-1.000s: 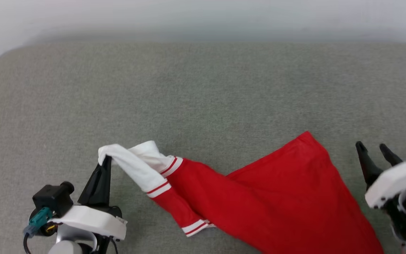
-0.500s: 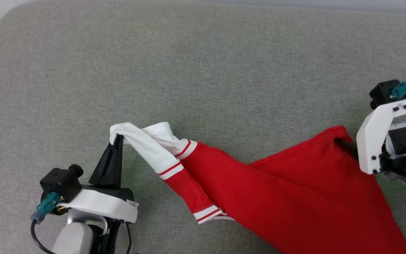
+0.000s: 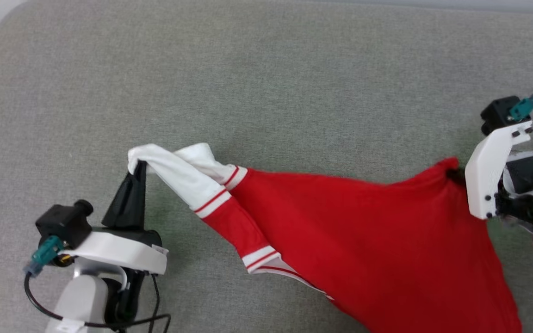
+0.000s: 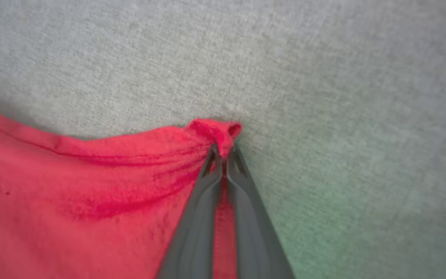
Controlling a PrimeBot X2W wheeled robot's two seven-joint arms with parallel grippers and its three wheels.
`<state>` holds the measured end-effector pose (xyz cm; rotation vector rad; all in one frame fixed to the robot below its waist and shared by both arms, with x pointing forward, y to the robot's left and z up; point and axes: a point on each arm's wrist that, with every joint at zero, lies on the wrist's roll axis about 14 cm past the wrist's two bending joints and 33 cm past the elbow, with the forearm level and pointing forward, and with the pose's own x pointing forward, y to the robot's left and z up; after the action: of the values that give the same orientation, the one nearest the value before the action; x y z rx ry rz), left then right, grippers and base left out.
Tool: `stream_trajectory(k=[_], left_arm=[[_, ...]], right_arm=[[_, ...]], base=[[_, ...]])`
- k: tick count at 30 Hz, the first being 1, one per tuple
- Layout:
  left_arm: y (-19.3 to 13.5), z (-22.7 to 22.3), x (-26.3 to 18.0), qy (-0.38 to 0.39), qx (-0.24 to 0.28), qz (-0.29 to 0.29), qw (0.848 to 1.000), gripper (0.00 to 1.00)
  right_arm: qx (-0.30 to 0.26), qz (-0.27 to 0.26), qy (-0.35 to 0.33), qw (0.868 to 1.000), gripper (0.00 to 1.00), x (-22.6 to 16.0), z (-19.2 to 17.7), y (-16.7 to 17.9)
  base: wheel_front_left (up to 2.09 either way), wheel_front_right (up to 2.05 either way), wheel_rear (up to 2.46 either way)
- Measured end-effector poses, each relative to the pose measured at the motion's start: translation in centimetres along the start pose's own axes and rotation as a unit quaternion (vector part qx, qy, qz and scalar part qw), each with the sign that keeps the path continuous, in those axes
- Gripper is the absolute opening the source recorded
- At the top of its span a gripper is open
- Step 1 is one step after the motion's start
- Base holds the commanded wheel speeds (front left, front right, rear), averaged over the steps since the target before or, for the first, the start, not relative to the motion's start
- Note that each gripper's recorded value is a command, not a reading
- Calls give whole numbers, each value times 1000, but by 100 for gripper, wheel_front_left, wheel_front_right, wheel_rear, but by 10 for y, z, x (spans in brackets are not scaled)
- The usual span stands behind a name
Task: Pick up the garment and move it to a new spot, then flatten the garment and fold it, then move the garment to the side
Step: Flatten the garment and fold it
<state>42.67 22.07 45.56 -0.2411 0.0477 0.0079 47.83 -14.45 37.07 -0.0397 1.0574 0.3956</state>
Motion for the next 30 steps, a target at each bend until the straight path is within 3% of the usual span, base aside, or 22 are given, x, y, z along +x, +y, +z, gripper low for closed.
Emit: stream_trajectory(k=[4,9,19,30], left_arm=[[-4,21,17,-25,13,-20,999,0],[-18,62,53,-74,20,-51,996,0],[-69,156,140,-153,42,-113,981,0],[-78,256,210,-224,74,-102,967,0]], right_arm=[[5,-33,-106,994,0,-25,42,-17],[13,-73,-225,972,0,-68,92,-36],[19,-142,-413,899,0,-158,189,-68],[4,-163,-546,822,0,-225,278,-76]], base=[[0,0,0],[0,0,0],[0,0,0],[0,0,0]])
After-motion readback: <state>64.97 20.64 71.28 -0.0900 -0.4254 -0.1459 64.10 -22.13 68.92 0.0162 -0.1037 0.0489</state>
